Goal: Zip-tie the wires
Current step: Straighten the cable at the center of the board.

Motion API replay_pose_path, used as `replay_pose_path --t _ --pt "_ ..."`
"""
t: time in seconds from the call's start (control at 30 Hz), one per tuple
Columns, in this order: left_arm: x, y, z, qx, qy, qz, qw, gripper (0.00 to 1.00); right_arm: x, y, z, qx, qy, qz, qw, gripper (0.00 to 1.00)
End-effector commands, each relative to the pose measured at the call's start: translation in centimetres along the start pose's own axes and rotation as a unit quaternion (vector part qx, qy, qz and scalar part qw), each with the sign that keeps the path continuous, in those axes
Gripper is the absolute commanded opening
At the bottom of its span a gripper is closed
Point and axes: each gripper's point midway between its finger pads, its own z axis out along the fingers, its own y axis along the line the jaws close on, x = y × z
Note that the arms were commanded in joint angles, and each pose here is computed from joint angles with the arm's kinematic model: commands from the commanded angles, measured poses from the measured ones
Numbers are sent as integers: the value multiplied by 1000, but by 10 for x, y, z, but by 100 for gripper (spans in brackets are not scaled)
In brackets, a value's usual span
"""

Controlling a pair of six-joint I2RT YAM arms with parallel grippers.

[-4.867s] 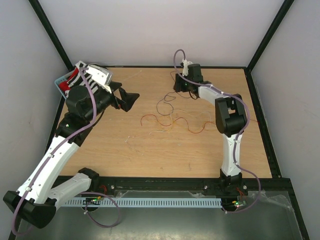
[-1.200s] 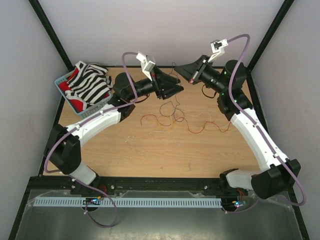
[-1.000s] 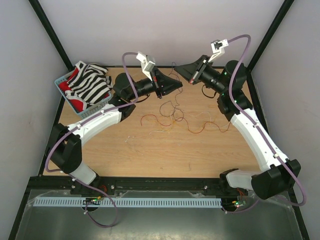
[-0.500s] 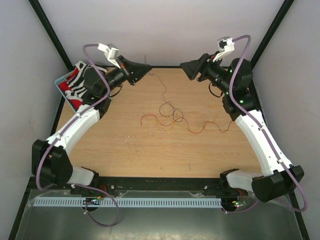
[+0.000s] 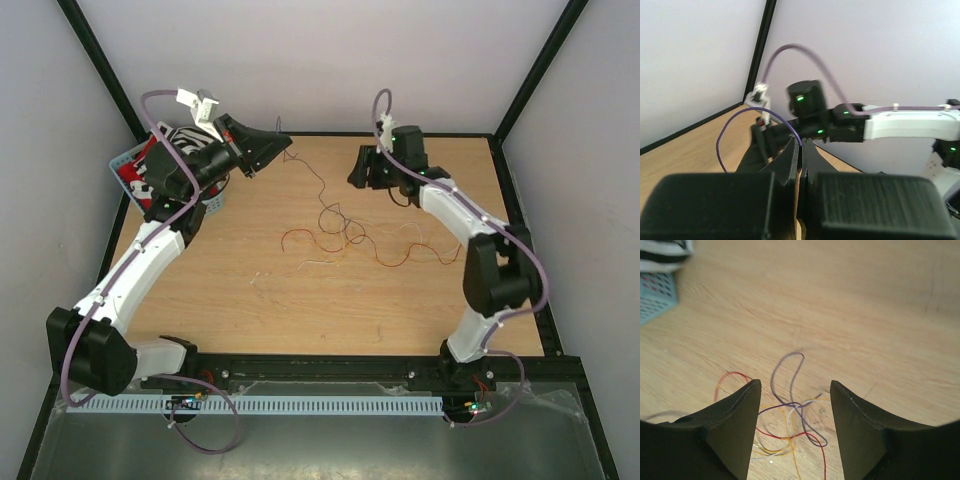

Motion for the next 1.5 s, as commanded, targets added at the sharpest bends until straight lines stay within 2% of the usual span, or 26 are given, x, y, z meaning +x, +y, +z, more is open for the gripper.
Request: replay_pose_path --t 0.0,0.27,0.57,0.7,0.8,0.9,1.03,1.27,1.47 --pt "-4 -12 -5 16 -1 -5 1000 0 27 0 27 -7 66 -3 998 68" --pt "-4 -14 -7 17 -1 -5 1000 0 80 5 69 -26 141 12 990 68" --pt "-5 -17 -8 19 -1 -7 1000 0 110 -12 87 10 172 8 985 66" --pt "-4 -18 -9 20 0 -8 1000 0 122 -10 94 -9 191 15 982 55" --pt "-5 -20 -10 20 -1 -8 1000 0 126 -4 97 -28 200 22 979 40" --pt "-7 -21 -12 20 -3 -5 1000 0 107 0 95 -27 182 10 983 16" --pt "-13 -23 -17 15 -4 -1 1000 0 45 1 87 8 117 -29 993 1" --pt "-22 -16 -38 -18 -15 5 1000 0 -46 -4 71 59 19 -61 996 0" --pt "-25 3 -64 -71 -12 -9 997 0 -115 -15 38 97 -59 -69 991 0"
